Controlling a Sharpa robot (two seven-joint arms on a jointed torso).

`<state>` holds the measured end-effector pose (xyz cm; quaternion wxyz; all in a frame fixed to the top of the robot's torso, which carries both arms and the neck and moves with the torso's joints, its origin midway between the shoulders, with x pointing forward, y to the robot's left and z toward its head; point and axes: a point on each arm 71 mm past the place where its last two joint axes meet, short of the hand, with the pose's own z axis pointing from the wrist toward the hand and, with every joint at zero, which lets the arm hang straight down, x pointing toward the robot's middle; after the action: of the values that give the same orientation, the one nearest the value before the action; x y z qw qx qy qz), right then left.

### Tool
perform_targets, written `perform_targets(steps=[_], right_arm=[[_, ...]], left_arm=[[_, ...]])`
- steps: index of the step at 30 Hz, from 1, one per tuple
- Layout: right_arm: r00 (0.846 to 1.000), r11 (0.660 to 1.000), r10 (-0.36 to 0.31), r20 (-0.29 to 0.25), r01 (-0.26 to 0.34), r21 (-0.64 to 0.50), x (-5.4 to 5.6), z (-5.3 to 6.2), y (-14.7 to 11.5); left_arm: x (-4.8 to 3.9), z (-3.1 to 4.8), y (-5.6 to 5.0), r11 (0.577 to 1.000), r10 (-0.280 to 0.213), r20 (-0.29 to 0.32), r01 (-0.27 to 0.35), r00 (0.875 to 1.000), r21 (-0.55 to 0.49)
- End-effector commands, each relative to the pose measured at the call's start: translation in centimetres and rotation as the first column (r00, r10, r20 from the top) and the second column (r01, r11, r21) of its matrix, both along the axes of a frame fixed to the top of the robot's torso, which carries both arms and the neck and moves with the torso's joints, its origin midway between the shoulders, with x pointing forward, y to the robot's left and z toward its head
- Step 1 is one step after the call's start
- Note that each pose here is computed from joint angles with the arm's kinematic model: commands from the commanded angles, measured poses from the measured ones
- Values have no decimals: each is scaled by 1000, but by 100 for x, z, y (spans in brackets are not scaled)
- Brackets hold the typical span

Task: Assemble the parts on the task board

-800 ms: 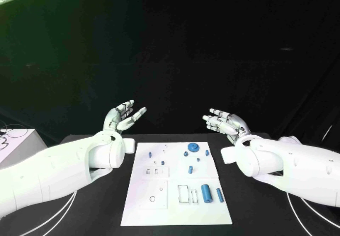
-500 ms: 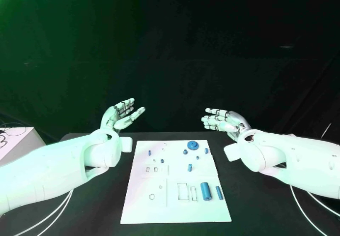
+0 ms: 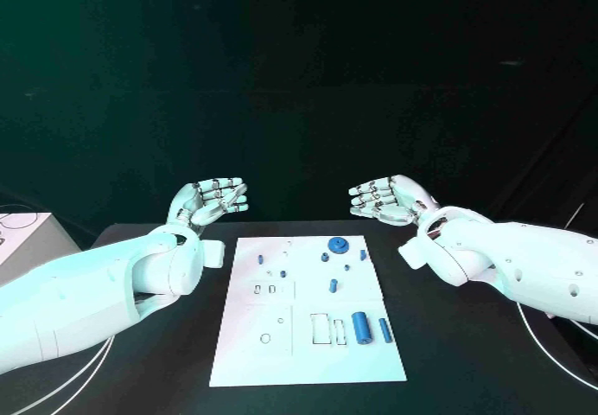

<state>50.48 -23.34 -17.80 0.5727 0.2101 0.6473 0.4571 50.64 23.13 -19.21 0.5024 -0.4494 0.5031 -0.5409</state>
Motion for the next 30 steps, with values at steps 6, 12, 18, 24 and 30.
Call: perform_targets(steps=[6,12,18,24,30], right_arm=[[985,915,122,121,-65,-398,69,53,122],[980,818,161,121,-64,-572,173,24,216],[976,746,178,128,-48,-665,254,-3,308],[973,688,194,123,-46,-724,321,-40,422],[972,646,212,99,-63,-761,335,-111,512]], left_arm=[[-155,76,-79,994,-107,4,107,994,5],[-312,137,-147,985,-174,-11,174,985,-18],[-442,190,-228,972,-232,-22,231,972,-41],[-535,238,-307,960,-277,-27,275,961,-60],[-567,265,-337,954,-294,-30,291,955,-68]])
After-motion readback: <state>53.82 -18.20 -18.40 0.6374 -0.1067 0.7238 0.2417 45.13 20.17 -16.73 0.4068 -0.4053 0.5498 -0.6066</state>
